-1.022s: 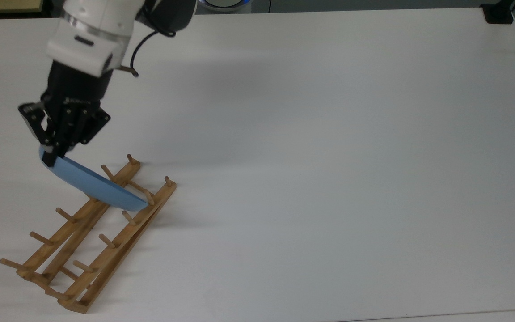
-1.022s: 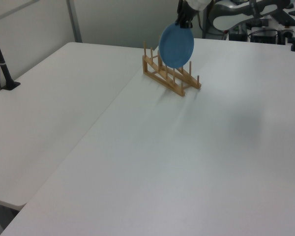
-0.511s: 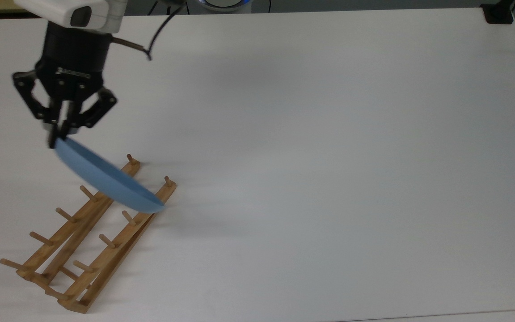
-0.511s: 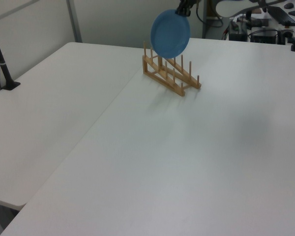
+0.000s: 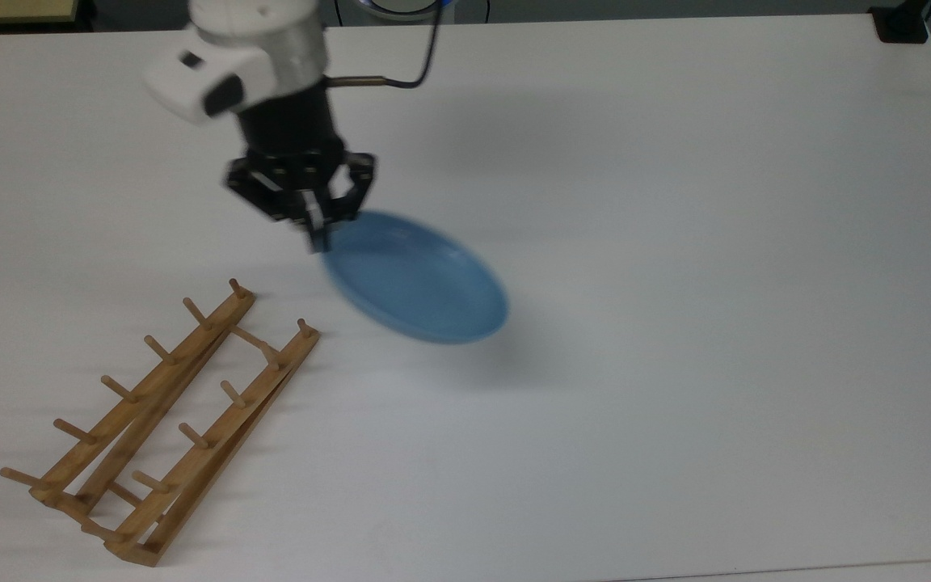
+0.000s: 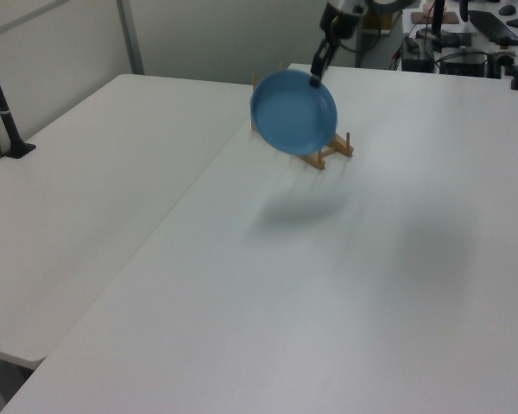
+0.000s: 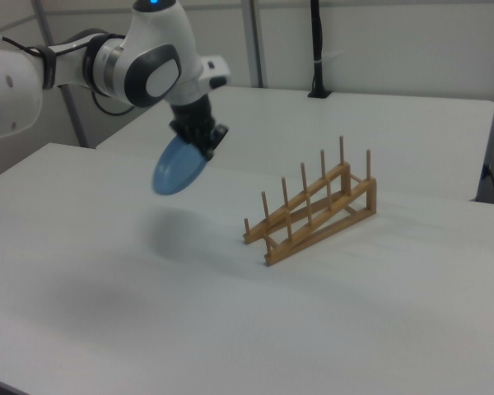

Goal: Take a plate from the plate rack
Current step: 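Carry the plate away from the rack and lower it flat onto the table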

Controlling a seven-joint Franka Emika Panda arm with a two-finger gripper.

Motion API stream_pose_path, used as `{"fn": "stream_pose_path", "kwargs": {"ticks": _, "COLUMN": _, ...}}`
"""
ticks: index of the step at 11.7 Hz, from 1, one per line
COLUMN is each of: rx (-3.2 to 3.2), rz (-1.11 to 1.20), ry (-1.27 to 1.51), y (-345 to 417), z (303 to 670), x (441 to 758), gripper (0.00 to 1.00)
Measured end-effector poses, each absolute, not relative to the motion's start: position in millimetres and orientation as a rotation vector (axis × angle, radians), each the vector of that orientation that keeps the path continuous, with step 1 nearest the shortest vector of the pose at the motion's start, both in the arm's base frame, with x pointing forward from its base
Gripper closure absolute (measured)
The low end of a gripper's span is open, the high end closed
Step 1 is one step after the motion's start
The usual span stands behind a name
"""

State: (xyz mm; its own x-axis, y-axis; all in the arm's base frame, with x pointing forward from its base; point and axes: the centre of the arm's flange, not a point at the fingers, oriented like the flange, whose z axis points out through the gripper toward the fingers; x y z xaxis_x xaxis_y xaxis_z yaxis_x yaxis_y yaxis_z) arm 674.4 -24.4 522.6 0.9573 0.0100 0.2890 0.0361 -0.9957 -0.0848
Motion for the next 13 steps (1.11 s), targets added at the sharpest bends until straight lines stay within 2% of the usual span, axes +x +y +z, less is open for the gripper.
{"fn": "stream_pose_path", "kwargs": {"ticks": 5, "rx": -2.932, "rz": 0.256, "ry": 0.089, "y": -5, "z": 421, "x": 630, "gripper": 0.93}}
{"fn": "stream_pose_path", "kwargs": {"ticks": 11, "rx": -2.919, "rz": 0.477, "ry": -0.007, "y": -27, "z": 336, "x": 620, "gripper": 0.93}}
{"fn": "stream_pose_path", "kwargs": {"ticks": 13, "rx": -2.942, "rz": 0.524, "ry": -0.098, "y": -31, "z": 319, "x": 620, "gripper": 0.87}}
